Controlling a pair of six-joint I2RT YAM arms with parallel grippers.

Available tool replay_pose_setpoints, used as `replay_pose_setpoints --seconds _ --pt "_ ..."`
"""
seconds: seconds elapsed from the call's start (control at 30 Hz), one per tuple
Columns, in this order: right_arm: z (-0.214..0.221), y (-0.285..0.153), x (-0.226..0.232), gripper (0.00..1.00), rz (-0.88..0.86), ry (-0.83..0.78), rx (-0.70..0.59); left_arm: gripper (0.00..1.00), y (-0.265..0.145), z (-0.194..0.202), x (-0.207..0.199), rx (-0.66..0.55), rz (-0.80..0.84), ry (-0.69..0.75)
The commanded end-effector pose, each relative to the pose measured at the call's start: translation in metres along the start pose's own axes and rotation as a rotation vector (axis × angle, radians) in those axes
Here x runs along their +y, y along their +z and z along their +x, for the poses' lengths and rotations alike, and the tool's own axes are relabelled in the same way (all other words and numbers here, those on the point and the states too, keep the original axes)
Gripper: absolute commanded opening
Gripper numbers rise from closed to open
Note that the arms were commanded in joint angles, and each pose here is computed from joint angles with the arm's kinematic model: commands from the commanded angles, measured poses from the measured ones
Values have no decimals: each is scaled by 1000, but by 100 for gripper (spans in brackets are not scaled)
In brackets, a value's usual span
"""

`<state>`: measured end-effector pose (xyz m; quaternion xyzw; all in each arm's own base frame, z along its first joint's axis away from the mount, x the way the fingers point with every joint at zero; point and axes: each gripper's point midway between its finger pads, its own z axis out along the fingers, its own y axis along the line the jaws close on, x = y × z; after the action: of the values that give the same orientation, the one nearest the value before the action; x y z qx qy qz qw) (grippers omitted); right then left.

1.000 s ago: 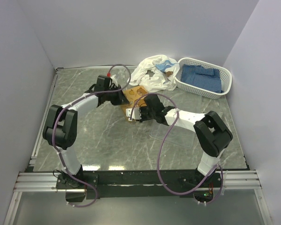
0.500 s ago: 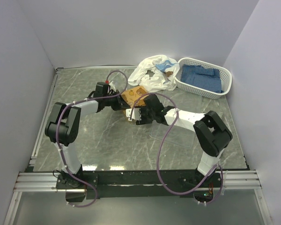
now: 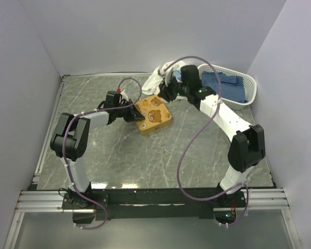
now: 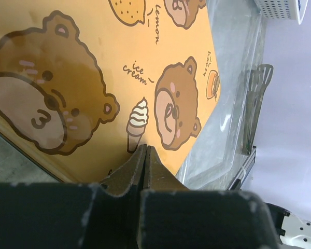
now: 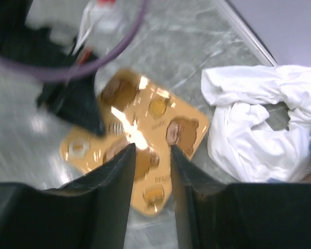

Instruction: Pack the cookies

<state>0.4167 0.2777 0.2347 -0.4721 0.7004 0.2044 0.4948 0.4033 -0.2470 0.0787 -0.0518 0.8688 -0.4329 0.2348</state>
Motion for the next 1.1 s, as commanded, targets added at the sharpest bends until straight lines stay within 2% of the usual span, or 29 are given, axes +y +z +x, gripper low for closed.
replay_pose_setpoints --seconds 0.0,0.03,0.07,0.1,0.13,0.17,0.2,0.37,0.47,0.53,0.67,0.73,0.8,0.83,0.9,0.93,1.0,1.07 --pt "-20 35 -25 31 -23 550 -55 3 0 39 63 79 -206 -77" --pt "-19 43 -26 27 -58 608 -53 4 -1 40 63 81 -206 -78" --pt "4 63 -32 24 -64 690 -12 4 -1 41 64 82 -208 -79" --pt "-6 69 -39 19 -70 760 -32 4 -2 41 63 83 -205 -79" --pt "0 77 -43 18 -70 794 -24 4 -2 42 64 83 -207 -80" --pt "26 96 -44 17 -62 847 27 4 -3 43 64 85 -207 -79" --pt "28 102 -51 15 -43 869 33 5 -4 44 64 86 -205 -79" --pt "112 128 -56 15 95 1002 226 6 -8 42 64 79 -209 -76" --pt "130 125 -58 17 116 1033 263 6 -9 41 64 73 -208 -75" --pt "126 121 -58 21 88 1013 253 7 -10 38 63 67 -209 -75" --pt "61 91 -53 28 -36 874 136 11 -15 19 48 36 -191 -44" --pt "20 62 -50 33 -77 759 72 17 -21 0 33 2 -176 -13" --pt "6 42 -45 38 -93 664 46 24 -30 -19 13 -40 -150 28" --pt "-20 19 -41 41 -89 606 1 27 -35 -34 0 -63 -137 64" --pt "-20 1 -31 43 -98 534 -2 32 -44 -53 -19 -105 -115 104" --pt "-37 -19 -25 43 -93 495 -33 34 -49 -65 -30 -128 -106 130" --pt "-29 -33 -13 43 -103 460 -9 38 -54 -76 -41 -149 -92 152" --pt "-31 -55 2 43 -124 407 2 38 -54 -85 -43 -151 -86 155"
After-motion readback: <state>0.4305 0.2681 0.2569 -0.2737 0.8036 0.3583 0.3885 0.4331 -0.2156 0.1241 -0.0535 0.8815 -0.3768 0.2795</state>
